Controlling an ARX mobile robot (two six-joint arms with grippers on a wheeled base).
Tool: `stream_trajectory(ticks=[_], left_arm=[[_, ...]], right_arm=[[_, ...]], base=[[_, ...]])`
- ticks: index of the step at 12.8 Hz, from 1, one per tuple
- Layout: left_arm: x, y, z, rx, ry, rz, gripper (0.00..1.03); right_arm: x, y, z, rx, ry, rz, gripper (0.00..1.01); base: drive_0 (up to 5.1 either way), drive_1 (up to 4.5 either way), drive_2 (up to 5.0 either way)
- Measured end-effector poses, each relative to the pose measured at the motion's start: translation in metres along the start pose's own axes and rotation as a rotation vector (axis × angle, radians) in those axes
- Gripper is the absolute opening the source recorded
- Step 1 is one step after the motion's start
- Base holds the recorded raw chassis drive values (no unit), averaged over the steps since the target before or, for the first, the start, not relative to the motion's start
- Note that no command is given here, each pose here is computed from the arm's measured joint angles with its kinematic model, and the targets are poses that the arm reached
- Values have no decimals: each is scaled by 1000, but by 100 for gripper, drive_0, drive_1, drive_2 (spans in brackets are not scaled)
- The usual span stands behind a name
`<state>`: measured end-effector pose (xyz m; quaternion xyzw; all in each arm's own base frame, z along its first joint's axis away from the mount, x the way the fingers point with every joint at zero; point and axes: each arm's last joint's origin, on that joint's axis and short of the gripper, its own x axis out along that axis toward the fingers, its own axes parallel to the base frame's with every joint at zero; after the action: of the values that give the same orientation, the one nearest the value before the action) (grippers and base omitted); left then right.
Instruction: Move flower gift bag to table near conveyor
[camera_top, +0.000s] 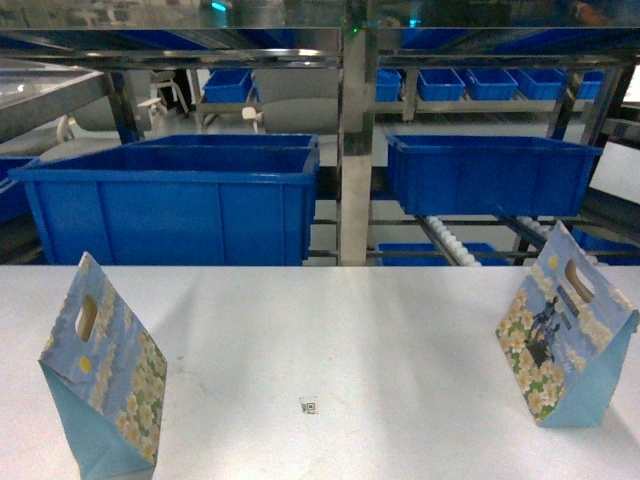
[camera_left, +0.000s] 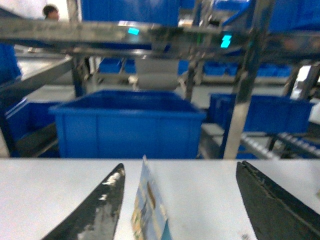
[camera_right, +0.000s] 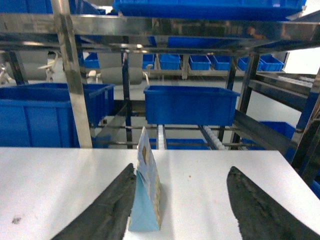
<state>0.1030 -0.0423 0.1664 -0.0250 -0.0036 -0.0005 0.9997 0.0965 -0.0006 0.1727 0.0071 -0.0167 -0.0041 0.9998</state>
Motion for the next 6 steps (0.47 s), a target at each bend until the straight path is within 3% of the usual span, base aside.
stream_trajectory(ticks=[1, 4, 5, 6], left_arm=[[-7, 10, 5, -5, -49, 4, 53], [-6, 23, 3, 32, 4, 4, 13], [-6, 27, 3, 32, 1, 3, 2], [-6, 30, 3, 32, -1, 5, 2]], right_arm=[[0, 0, -6, -7, 40, 5, 47], [0, 1, -5, -8, 28, 8, 7], [0, 1, -5, -12, 28, 8, 2], [0, 1, -5, -12, 28, 8, 2]], base=[[0, 0, 0], [0, 0, 0], [0, 0, 0], [0, 0, 0]])
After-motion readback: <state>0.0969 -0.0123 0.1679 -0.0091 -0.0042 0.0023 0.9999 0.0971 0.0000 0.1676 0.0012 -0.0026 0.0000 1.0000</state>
